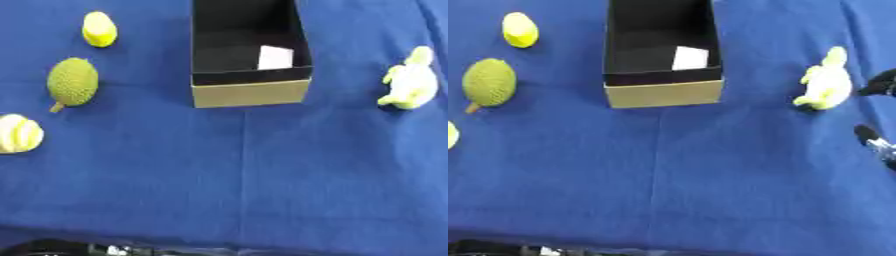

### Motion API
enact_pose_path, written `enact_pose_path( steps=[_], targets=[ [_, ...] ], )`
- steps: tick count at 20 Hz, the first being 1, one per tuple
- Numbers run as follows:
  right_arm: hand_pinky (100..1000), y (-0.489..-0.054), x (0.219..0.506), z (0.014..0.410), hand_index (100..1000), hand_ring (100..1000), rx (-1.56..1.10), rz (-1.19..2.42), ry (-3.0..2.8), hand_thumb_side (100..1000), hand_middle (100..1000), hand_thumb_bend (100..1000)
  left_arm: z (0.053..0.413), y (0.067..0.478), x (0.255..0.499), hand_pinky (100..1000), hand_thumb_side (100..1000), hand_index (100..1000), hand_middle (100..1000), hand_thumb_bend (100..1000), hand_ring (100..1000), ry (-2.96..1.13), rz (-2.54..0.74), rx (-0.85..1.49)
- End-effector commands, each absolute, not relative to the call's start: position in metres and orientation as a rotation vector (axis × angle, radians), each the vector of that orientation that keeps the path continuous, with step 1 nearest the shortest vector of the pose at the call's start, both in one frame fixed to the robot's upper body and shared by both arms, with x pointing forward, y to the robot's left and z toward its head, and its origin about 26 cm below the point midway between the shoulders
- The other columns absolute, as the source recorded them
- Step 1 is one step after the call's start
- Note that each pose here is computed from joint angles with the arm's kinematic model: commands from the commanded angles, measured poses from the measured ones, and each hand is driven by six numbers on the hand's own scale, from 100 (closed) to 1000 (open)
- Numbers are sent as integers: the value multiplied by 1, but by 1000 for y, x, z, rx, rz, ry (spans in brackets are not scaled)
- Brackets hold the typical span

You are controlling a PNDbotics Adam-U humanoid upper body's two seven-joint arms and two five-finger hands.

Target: Pick up objects on the table and place them in the box.

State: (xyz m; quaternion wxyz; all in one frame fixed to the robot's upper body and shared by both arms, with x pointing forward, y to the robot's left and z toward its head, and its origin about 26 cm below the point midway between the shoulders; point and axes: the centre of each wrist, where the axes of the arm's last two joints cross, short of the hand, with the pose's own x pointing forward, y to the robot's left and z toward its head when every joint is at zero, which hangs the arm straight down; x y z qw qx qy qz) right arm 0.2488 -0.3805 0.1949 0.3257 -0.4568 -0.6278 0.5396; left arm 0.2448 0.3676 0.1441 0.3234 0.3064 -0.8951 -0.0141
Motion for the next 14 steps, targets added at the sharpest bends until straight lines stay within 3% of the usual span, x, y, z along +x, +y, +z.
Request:
enact_pose_path(
  steps=[1, 6, 14],
  targets=[
    [841, -383, 249, 213, 770, 853, -1198, 1492, -1562, 100, 752, 339, 150, 369, 242, 800, 616, 810, 548, 100, 550, -2356, -73, 820],
    [851, -386, 250, 226, 777, 861, -1162, 1532, -1462, 126, 761, 378, 149, 371, 240, 800, 616, 810, 549, 100, 550, -2339, -110, 829],
    [853, -385, 248, 217, 783, 866, -1107, 1548, -1368, 137, 766, 397, 151, 371, 241, 799, 617, 809, 549, 100, 549, -2337, -149, 829]
  ],
)
